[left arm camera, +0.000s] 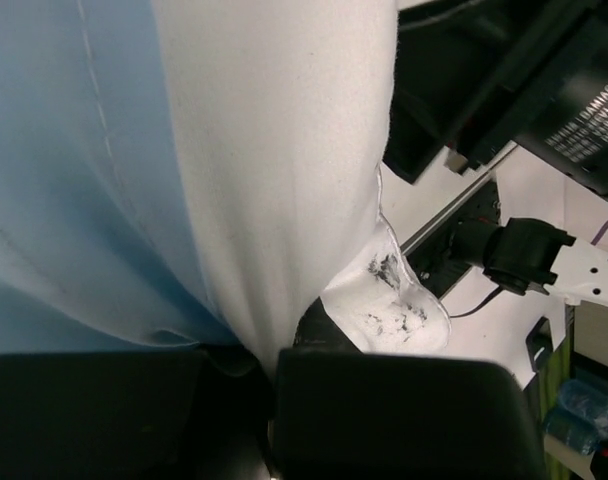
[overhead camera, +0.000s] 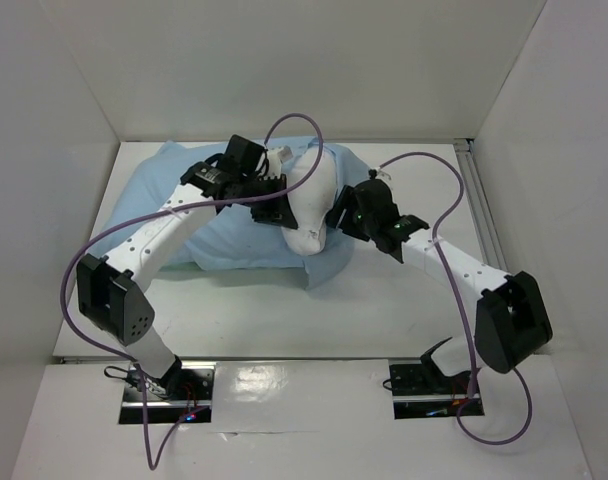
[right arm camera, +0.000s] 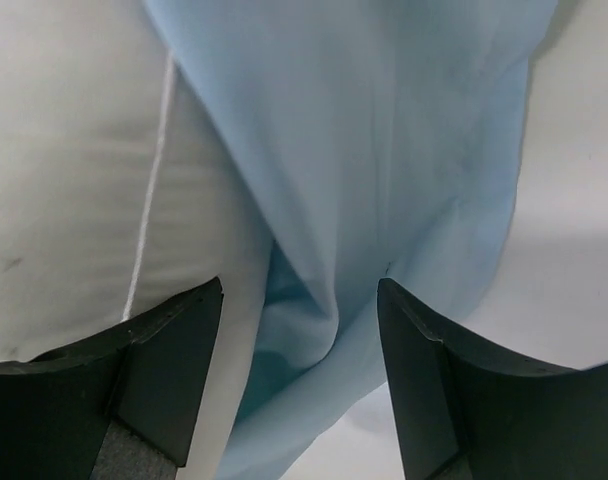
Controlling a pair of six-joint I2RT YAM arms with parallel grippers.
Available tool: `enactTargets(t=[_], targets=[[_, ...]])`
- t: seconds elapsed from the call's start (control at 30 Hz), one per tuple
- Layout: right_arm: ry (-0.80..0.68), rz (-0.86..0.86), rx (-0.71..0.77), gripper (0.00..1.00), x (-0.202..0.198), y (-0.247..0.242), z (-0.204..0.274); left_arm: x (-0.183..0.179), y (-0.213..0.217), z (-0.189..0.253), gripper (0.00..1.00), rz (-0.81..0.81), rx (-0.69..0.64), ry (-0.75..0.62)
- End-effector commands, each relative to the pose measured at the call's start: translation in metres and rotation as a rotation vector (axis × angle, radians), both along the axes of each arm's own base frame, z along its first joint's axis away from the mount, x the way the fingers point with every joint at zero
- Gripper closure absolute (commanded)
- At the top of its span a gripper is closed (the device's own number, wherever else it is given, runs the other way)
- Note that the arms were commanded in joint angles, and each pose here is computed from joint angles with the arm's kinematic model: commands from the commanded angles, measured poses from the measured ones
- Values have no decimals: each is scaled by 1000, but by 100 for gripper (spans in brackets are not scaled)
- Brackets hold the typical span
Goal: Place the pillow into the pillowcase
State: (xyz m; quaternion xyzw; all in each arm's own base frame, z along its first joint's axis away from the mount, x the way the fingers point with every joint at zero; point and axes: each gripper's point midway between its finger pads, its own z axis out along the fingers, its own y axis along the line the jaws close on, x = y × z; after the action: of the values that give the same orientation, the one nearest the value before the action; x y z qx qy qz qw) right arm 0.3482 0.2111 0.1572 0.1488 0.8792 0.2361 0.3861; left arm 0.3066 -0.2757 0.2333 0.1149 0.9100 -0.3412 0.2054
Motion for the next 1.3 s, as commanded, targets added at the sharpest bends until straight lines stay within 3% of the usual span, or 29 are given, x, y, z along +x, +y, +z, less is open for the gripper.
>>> enactTargets(t=[0.0, 0.2, 0.37, 0.5, 0.53, 0.67, 0.83, 1.03, 1.27], targets=[[-140, -5, 32, 30, 35, 7, 31, 7, -11, 49, 100, -51, -152, -119], [-144, 47, 7, 31, 93, -1, 33, 5, -11, 60, 100, -72, -204, -118], [-134, 92, 46, 34, 101, 21, 18, 9, -10, 67, 100, -67, -238, -120], [-91, 129, 6, 54, 101, 28, -2, 11, -14, 70, 100, -67, -261, -128], [-78, 116, -23, 67, 100, 22, -7, 12, -14, 68, 100, -67, -261, -128], [-80, 65, -78, 100, 92, -7, 13, 32, -7, 58, 100, 9, -251, -137], [-154, 124, -145, 100, 65, -27, 69, 75, 20, 28, 100, 282, -209, -108], [-186, 338, -137, 100, 30, -10, 109, 112, 38, -9, 100, 491, -108, -93], [-333, 757, 43, 100, -39, 52, 170, 124, 25, -46, 100, 530, -39, -56]])
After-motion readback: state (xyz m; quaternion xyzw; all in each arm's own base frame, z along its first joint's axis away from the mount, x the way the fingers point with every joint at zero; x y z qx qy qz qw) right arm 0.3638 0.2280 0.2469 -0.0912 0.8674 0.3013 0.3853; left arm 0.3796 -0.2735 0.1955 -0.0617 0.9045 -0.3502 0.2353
